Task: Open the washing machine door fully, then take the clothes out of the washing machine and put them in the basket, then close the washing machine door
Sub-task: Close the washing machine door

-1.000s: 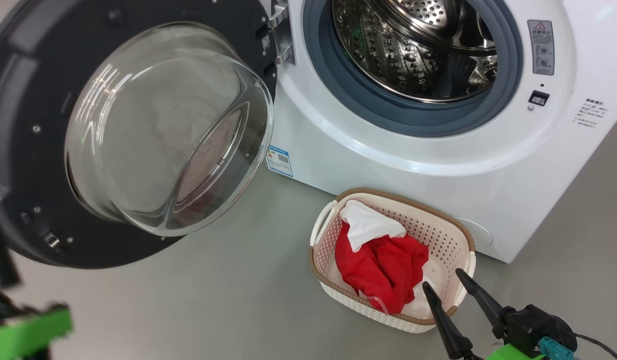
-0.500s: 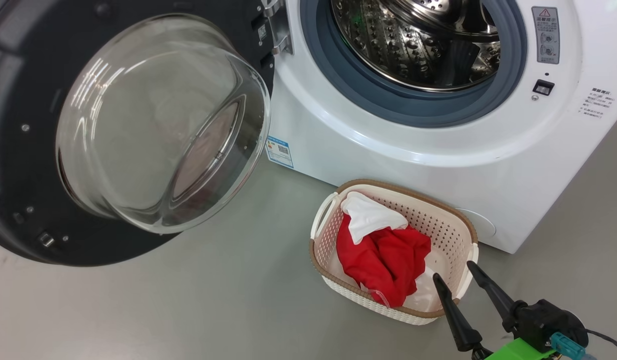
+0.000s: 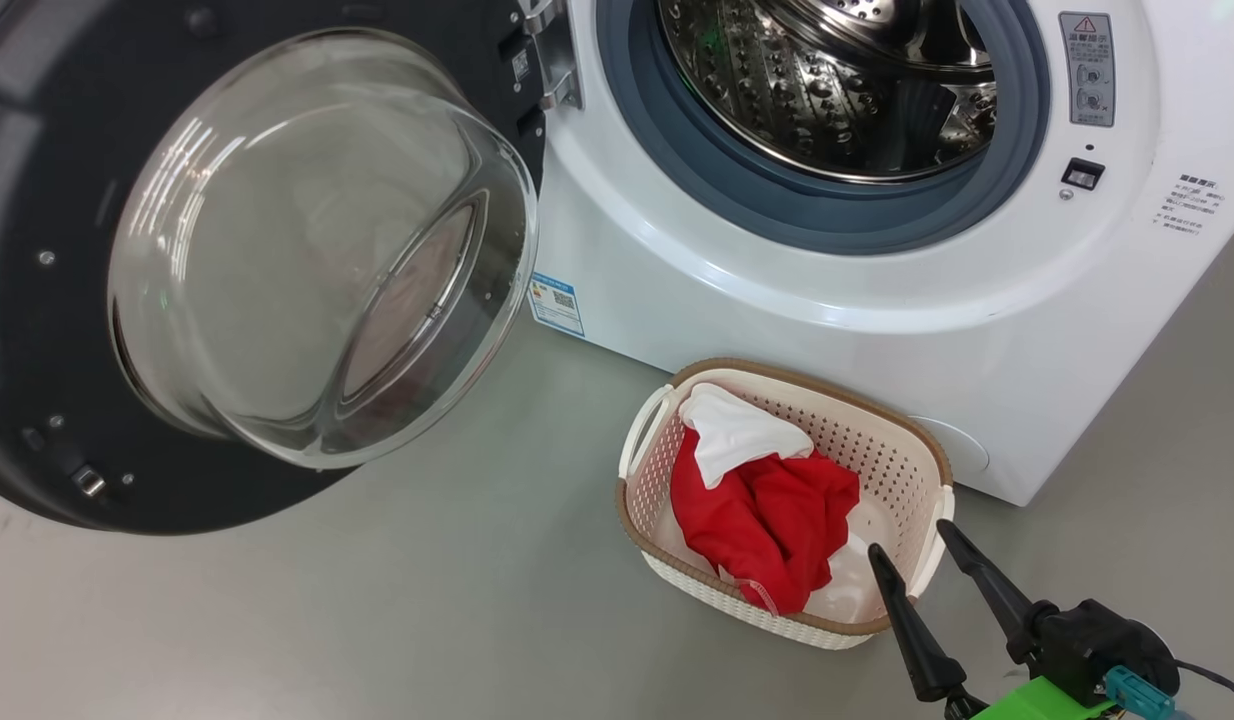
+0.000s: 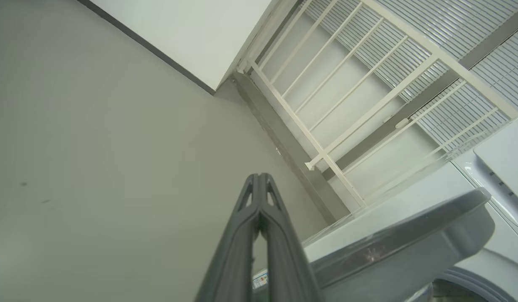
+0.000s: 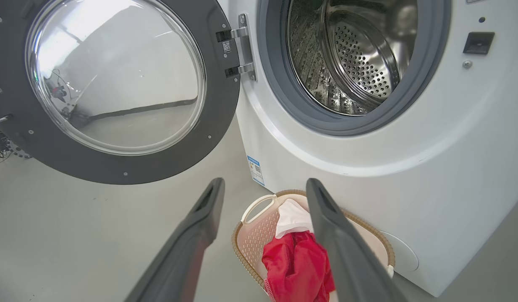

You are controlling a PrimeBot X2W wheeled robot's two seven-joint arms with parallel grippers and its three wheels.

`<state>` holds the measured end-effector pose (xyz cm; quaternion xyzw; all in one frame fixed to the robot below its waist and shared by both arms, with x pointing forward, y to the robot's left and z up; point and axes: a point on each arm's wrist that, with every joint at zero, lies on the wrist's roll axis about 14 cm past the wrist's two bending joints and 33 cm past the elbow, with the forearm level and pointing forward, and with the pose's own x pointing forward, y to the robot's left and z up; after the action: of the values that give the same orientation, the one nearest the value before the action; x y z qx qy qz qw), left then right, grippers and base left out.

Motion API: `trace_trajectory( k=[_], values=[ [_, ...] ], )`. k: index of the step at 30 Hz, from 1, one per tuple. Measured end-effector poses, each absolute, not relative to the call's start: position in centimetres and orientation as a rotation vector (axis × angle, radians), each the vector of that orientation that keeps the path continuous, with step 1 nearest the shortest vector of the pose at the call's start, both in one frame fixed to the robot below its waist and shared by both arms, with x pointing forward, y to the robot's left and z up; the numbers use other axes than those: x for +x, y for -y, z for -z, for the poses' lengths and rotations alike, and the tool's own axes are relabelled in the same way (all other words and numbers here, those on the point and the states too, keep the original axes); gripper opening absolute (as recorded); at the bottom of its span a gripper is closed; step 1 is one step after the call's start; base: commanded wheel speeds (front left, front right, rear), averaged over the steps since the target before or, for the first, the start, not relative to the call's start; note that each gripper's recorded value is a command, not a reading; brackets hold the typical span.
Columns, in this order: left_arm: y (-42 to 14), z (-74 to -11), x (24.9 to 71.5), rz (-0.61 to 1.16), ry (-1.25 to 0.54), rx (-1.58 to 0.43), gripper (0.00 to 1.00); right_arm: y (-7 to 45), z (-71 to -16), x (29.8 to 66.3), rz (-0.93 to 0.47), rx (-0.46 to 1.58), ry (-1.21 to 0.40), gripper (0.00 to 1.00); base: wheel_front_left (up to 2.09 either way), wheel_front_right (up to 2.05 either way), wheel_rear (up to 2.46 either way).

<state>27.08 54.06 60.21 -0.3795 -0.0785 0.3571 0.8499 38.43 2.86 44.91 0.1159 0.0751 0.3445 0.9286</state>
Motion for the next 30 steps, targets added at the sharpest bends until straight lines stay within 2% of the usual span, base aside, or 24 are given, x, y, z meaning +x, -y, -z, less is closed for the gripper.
trace_trajectory(
  k=[4, 8, 23, 30],
  values=[
    [-52.2, -58.4, 28.5, -0.675, 0.001, -0.832, 0.0, -2.8, -44.9, 38.5, -0.704, 0.239, -0.155, 1.0, 0.0, 0.0, 0.0],
    [-51.0, -57.7, 29.1, -0.624, -0.069, -0.868, 0.0, -2.8, -44.9, 38.5, -0.704, 0.238, -0.154, 1.0, 0.0, 0.0, 0.0],
    [-47.2, -58.5, 28.6, -0.373, -0.201, -0.906, 0.0, -3.0, -45.3, 38.3, -0.704, 0.242, -0.144, 1.0, 0.0, 0.0, 0.0],
    [-42.8, -60.0, 30.0, -0.169, -0.222, -0.905, 0.0, -2.8, -45.4, 38.4, -0.699, 0.239, -0.14, 1.0, 0.0, 0.0, 0.0]
  ],
)
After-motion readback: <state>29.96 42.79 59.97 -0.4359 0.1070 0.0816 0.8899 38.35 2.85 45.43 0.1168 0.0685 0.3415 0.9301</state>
